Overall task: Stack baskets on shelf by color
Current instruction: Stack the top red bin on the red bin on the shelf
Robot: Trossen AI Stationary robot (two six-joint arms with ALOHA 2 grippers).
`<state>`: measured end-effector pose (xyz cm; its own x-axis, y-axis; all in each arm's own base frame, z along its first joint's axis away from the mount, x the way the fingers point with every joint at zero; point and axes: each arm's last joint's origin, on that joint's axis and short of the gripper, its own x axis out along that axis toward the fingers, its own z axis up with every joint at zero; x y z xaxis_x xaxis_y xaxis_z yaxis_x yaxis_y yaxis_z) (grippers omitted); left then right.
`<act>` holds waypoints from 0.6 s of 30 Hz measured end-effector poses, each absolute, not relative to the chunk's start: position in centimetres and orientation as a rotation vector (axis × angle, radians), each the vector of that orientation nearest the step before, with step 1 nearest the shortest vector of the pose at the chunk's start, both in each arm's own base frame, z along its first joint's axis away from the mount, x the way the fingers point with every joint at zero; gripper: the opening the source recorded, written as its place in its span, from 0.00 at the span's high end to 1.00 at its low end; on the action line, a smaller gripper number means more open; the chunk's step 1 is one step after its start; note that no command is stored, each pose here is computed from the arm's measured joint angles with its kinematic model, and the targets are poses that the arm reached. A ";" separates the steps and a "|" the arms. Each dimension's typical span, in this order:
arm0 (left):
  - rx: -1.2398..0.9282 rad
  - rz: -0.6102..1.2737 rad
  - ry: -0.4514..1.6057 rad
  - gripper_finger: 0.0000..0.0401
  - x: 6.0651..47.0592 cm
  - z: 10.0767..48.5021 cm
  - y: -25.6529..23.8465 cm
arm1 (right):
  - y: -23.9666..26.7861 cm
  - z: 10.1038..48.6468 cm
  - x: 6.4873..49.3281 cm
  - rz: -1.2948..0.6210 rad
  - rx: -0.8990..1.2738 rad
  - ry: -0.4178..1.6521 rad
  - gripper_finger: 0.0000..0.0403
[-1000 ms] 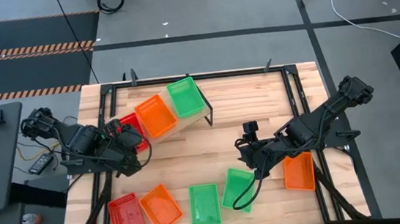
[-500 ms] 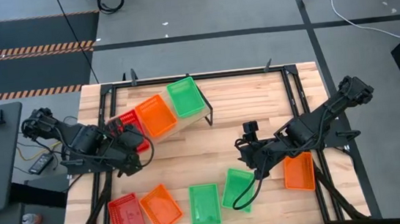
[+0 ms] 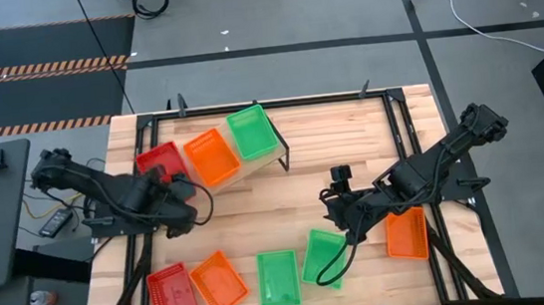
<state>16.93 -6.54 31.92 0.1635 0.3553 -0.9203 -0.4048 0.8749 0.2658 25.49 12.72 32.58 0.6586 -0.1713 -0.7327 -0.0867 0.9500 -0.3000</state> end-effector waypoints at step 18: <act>-0.262 0.513 1.276 0.79 17.0 34.1 -6.9 | 13.0 32.6 25.4 -0.035 -0.338 0.852 0.45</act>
<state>17.00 -6.88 34.11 0.1988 0.2195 -0.9552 -0.5031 0.8592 0.0928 25.35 13.00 32.59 0.6610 -0.1640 -0.7322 -0.1042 0.9463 -0.3060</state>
